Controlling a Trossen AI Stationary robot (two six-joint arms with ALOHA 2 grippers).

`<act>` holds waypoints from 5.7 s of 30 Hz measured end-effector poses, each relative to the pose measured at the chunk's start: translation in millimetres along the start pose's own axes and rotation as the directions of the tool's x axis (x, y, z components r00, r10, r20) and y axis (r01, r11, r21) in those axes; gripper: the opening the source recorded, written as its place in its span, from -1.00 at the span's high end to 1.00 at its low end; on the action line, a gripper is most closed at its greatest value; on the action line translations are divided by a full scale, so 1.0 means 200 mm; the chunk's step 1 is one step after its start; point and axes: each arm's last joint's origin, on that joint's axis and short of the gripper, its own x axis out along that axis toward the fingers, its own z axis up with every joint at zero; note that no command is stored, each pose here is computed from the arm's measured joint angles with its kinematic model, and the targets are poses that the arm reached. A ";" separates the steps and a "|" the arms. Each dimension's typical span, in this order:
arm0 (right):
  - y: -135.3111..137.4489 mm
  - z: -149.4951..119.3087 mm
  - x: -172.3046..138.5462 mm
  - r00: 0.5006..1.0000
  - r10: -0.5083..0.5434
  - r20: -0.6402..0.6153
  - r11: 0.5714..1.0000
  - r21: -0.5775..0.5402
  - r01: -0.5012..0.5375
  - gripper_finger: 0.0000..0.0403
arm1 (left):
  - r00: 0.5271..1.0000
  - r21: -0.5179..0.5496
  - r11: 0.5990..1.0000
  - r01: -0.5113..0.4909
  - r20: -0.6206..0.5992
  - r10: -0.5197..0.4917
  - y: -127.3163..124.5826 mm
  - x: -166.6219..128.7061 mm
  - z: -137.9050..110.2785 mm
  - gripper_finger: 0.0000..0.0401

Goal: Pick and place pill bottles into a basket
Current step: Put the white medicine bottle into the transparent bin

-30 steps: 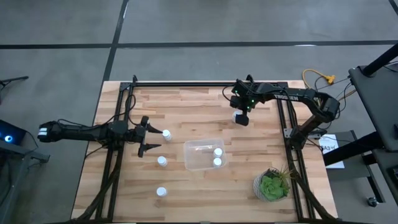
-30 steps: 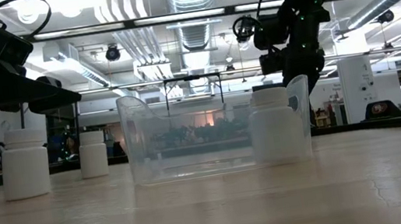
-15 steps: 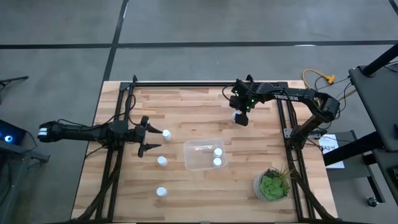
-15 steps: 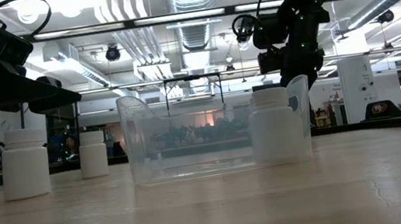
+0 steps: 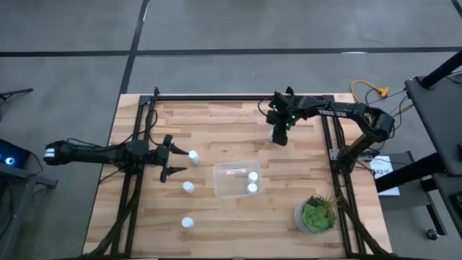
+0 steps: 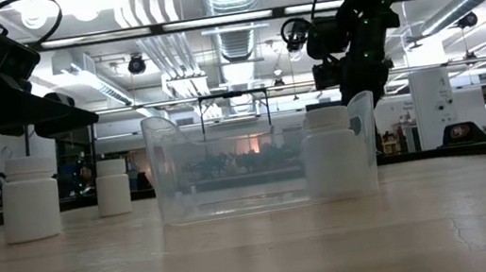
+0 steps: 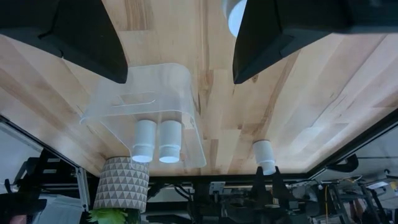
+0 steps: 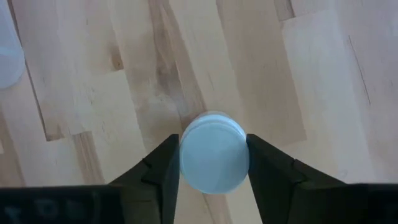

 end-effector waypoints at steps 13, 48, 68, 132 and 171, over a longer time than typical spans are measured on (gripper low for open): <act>0.04 0.10 -0.14 0.998 0.059 0.016 0.998 0.025 -0.059 0.31 | 1.000 0.000 1.000 0.000 0.000 0.000 0.00 0.00 0.00 -0.37; 0.94 0.35 -0.43 0.980 0.140 0.140 0.948 -0.303 -0.092 0.31 | 1.000 0.000 1.000 0.000 -0.001 0.000 0.00 0.00 0.00 -0.37; 1.02 0.39 -0.22 0.993 0.098 0.068 0.940 -0.333 -0.070 0.31 | 1.000 0.000 1.000 0.000 0.000 0.000 0.00 0.00 0.00 -0.37; 1.09 0.55 0.21 0.991 0.015 -0.136 0.895 -0.440 -0.074 0.08 | 1.000 0.000 1.000 0.000 -0.013 0.000 0.00 0.00 0.00 -0.37; 1.11 0.64 -0.08 0.975 0.201 0.094 0.885 -0.445 -0.139 -0.32 | 1.000 0.000 1.000 0.000 -0.012 0.000 0.00 0.00 0.00 -0.37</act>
